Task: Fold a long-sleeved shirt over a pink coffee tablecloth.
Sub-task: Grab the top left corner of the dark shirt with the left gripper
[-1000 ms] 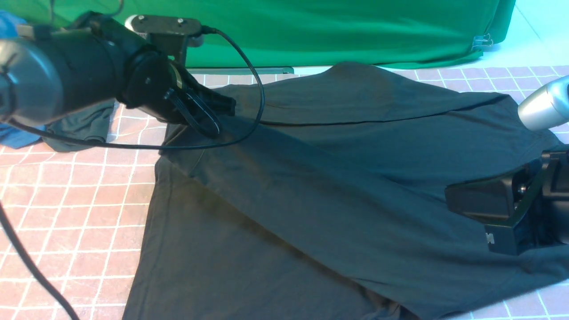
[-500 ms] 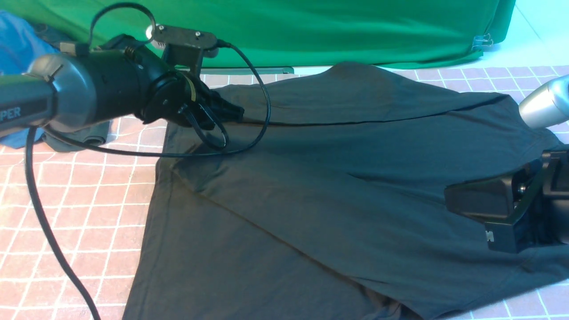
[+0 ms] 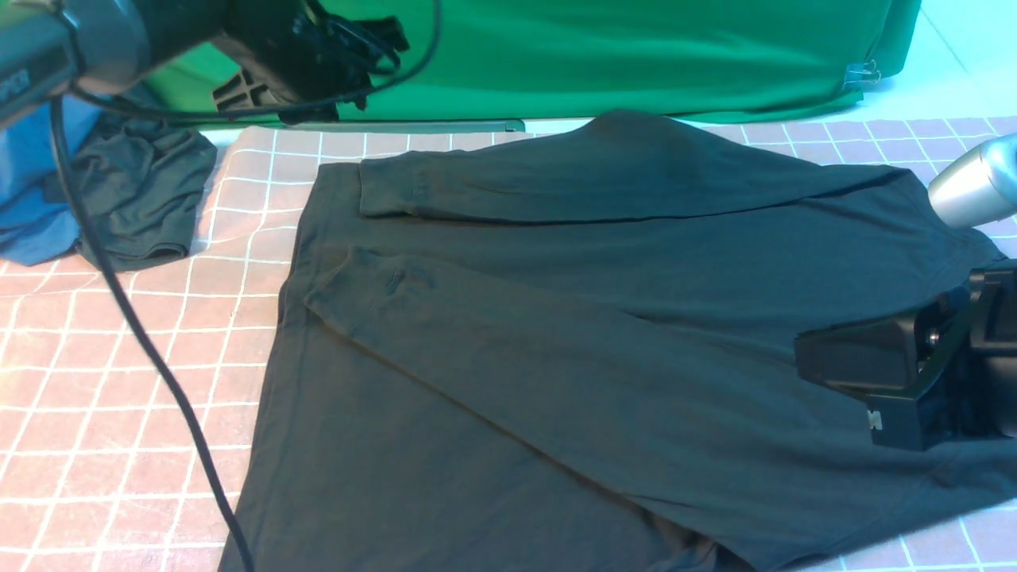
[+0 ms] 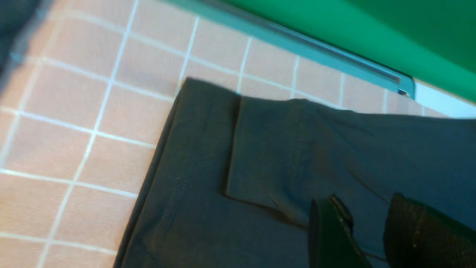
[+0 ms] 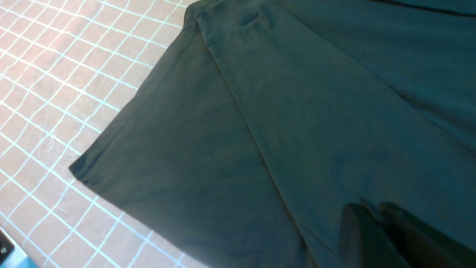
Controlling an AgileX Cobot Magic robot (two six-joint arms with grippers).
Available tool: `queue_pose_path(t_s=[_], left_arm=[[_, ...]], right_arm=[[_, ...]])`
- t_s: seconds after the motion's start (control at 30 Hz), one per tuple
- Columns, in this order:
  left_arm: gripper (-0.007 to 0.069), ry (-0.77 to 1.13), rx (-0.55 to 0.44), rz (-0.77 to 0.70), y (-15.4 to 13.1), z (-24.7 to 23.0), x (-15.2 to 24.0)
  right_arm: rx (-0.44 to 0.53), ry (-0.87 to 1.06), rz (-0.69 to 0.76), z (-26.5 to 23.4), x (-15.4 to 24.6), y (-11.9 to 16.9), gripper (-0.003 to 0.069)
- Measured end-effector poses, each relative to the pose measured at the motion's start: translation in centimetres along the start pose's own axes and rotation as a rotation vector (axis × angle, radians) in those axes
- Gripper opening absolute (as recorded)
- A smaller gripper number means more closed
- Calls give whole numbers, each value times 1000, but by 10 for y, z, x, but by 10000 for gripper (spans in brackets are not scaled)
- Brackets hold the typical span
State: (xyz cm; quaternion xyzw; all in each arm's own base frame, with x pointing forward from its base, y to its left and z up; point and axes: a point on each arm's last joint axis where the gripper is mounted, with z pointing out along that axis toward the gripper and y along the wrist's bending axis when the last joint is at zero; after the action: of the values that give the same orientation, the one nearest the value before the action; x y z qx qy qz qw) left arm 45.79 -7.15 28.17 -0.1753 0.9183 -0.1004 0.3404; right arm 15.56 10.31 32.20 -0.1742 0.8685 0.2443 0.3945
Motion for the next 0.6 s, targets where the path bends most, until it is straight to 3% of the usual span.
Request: queue_pose_path(t_s=[0.2, 0.4, 0.6], left_arm=[[290, 118, -23, -59, 30, 56, 6], [381, 156, -20, 0, 36, 97, 24], [395, 136, -10, 17, 40, 116, 30]], right_arm=[[0, 1, 1, 0, 0, 0, 90], [0, 1, 1, 0, 0, 0, 90], [0, 1, 1, 0, 0, 0, 90]])
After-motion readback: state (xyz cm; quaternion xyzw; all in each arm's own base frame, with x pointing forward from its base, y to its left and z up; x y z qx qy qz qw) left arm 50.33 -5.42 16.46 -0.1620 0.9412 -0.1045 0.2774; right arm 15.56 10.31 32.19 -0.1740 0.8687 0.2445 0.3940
